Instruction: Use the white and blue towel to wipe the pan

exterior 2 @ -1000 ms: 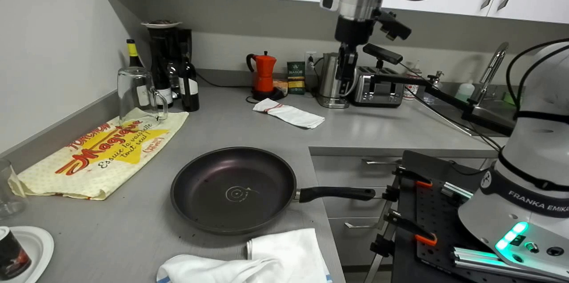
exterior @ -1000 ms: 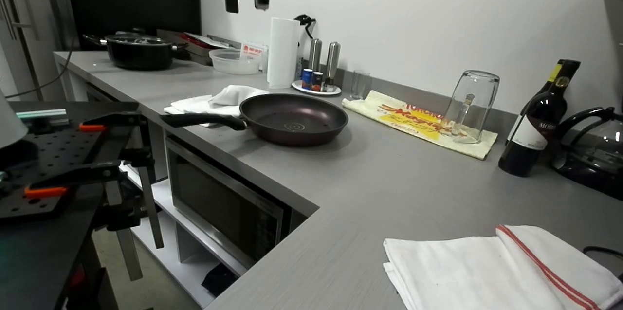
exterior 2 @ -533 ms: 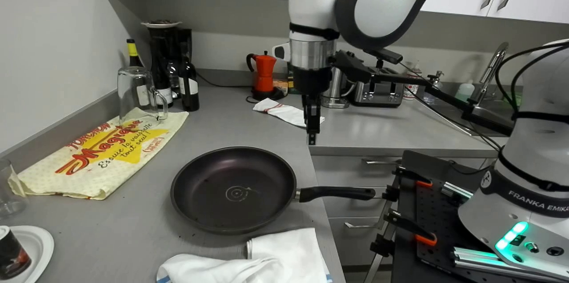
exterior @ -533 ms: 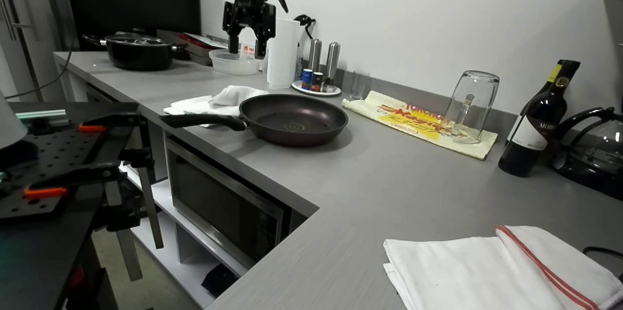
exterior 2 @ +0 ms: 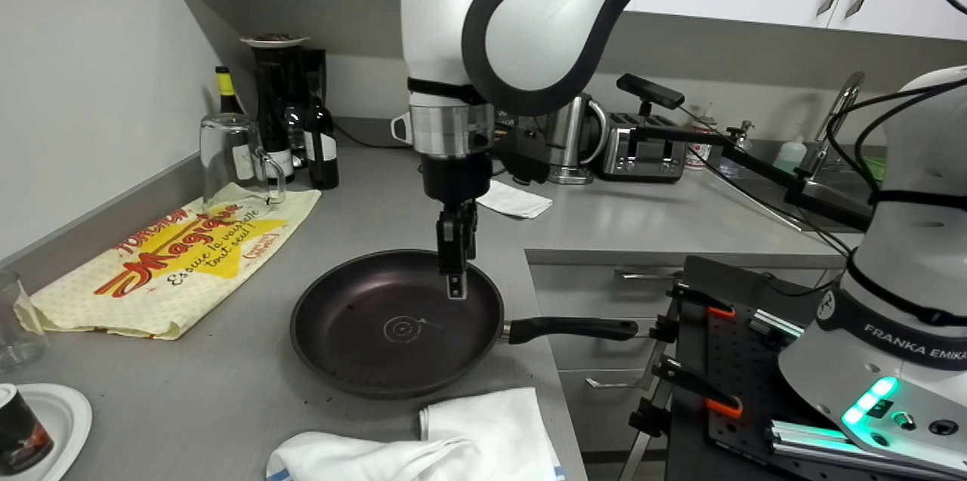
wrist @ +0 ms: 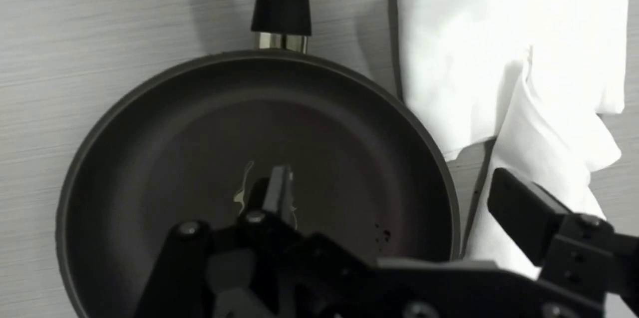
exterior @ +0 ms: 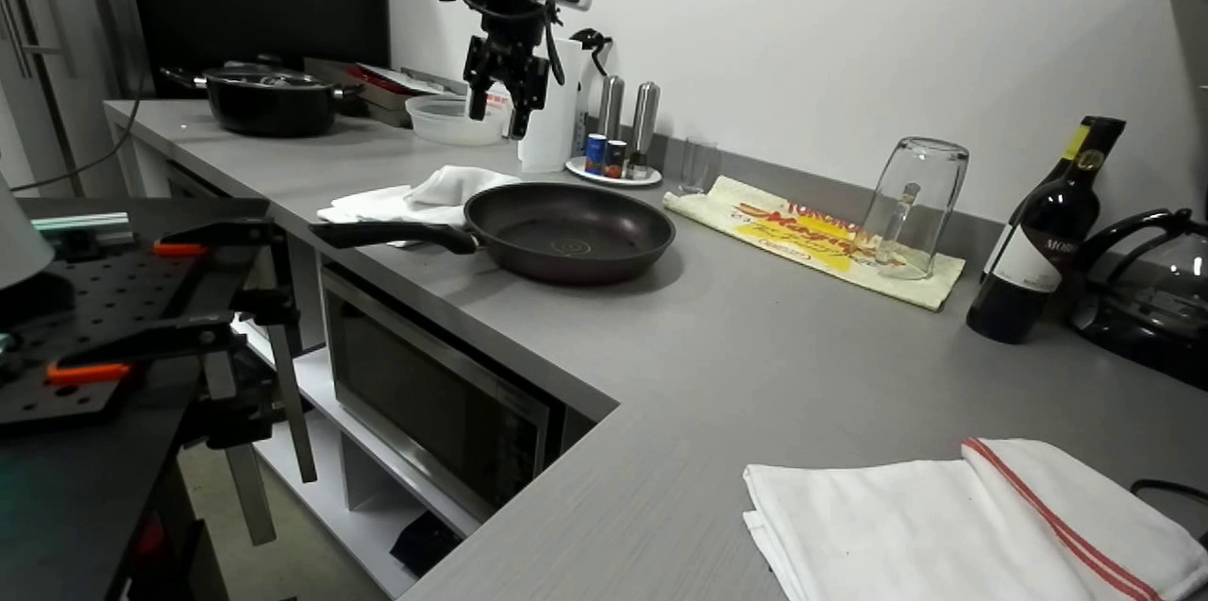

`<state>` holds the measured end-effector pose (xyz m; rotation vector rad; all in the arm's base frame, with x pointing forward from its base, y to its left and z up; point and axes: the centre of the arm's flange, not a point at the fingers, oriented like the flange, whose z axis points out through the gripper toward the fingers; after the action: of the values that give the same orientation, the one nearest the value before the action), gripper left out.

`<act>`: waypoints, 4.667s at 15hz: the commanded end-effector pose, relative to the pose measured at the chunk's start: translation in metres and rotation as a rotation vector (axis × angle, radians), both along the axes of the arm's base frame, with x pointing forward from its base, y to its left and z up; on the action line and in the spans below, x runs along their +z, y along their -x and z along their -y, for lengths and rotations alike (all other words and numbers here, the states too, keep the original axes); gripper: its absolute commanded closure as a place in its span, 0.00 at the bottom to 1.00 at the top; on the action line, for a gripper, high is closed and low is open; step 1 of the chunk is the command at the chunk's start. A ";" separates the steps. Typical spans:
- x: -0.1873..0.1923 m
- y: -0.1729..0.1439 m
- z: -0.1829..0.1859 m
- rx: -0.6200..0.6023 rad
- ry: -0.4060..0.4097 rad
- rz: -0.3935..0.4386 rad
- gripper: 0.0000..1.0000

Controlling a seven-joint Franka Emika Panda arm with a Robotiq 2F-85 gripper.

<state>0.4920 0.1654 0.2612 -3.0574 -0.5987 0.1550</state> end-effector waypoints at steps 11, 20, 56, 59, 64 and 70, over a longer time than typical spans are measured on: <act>-0.033 0.007 -0.130 -0.051 -0.135 -0.076 0.00; -0.081 0.029 -0.176 0.066 -0.148 -0.001 0.00; -0.112 0.021 -0.162 0.294 -0.129 0.060 0.97; -0.081 0.017 -0.155 0.314 -0.124 0.089 0.96; -0.015 -0.002 -0.119 0.311 -0.106 0.158 0.96; 0.024 -0.033 -0.057 0.253 -0.083 0.203 0.96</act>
<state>0.5232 0.2536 0.2717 -2.9171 -0.9875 -0.1870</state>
